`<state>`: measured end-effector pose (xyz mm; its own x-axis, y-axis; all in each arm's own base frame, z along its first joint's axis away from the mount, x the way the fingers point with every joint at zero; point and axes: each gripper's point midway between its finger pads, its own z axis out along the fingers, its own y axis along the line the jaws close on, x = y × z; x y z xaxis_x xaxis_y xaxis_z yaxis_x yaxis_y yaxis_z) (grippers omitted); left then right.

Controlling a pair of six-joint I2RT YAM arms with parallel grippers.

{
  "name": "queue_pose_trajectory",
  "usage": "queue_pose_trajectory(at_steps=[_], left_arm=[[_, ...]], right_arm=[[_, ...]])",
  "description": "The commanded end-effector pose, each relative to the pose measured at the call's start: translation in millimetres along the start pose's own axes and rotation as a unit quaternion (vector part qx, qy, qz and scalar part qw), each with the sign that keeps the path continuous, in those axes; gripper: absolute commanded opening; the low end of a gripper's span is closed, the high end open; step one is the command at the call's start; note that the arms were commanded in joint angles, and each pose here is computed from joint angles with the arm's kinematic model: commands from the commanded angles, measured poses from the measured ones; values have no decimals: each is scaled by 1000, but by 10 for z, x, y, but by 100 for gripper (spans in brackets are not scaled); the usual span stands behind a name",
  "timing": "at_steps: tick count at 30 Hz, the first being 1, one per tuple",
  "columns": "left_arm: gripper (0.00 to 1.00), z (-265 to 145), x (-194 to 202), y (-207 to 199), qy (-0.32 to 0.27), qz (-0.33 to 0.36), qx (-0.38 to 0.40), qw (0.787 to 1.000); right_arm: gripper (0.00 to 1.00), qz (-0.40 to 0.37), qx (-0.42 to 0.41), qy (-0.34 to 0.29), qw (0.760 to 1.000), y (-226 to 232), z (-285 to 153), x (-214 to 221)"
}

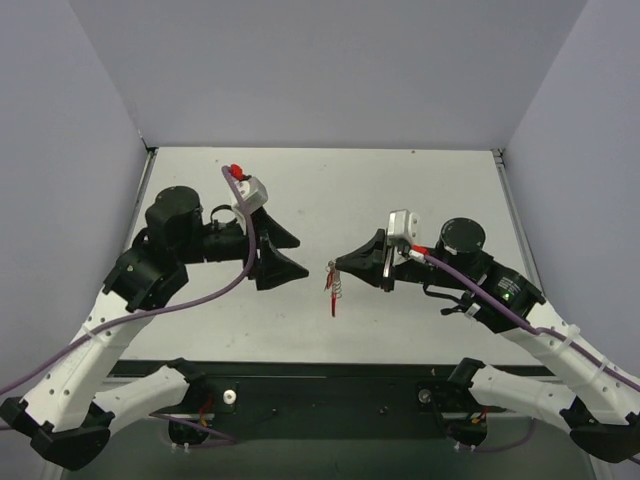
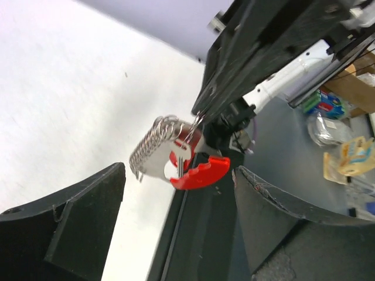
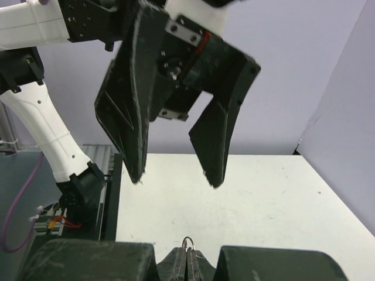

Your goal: Put the keys on the keyring

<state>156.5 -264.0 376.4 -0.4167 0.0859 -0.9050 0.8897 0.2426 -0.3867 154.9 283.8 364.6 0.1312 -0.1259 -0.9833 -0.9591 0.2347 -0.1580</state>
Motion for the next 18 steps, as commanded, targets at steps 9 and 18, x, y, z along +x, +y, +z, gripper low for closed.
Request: queue_pose_trajectory(at_steps=[9,18], left_arm=[[79,-91,-253,-159,-62,147,35,987],[66,-5,-242,-198,-61,140,59,986]], right_arm=[[0,-6,-71,-41,997,190,17,-349],[0,6,-86,-37,996,216,76,-332]])
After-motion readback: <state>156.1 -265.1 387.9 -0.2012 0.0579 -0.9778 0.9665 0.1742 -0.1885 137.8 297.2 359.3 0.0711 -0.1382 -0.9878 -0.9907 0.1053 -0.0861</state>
